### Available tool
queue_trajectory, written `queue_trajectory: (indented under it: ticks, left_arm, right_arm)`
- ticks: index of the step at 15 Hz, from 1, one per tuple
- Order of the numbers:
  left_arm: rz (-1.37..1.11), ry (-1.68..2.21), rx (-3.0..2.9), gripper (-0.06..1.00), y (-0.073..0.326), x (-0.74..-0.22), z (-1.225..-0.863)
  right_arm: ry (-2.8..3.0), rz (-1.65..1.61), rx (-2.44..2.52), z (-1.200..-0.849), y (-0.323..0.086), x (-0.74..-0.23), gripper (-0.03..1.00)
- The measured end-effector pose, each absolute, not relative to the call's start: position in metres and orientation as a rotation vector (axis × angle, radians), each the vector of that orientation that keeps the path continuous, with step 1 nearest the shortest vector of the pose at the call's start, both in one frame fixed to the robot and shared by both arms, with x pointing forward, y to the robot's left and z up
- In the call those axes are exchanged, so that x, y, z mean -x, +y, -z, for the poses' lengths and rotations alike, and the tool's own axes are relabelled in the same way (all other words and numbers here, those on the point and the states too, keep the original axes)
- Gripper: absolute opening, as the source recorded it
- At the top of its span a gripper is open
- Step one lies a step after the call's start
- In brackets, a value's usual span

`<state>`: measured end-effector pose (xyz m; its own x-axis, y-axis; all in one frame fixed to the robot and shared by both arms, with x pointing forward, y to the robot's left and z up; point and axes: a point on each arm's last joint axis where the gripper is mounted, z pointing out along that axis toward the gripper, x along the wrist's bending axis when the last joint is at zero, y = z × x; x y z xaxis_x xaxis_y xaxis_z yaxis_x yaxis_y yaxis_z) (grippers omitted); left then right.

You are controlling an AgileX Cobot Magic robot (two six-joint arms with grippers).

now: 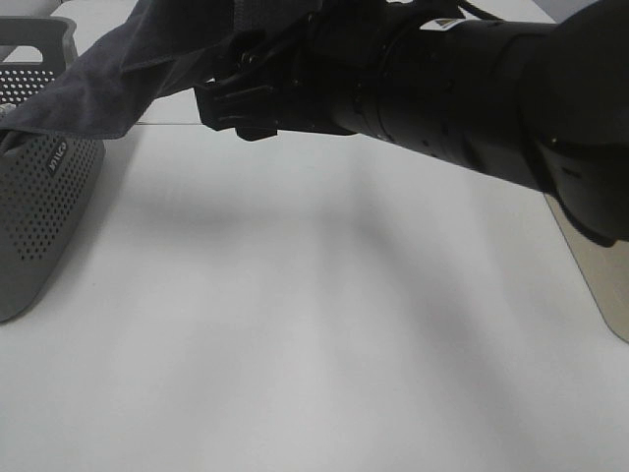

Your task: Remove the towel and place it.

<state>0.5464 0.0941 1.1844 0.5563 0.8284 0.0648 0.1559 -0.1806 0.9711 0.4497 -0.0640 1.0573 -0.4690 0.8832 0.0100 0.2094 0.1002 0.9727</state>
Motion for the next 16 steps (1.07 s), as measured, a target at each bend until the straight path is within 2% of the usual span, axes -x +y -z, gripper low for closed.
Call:
queue_trajectory:
  ticks: [7,16]
  left_arm:
    - [-0.74,0.843,-1.655,0.02,0.094,-0.546,-1.185]
    - [-0.776,0.81,-1.652,0.02,0.094,-0.547,-1.187]
  right_arm:
    - [1.697,-1.382,-1.164,-1.045,-0.05,-0.466,0.75]
    - [1.528,-1.164,-1.242,-1.053,-0.075,-0.47,0.54]
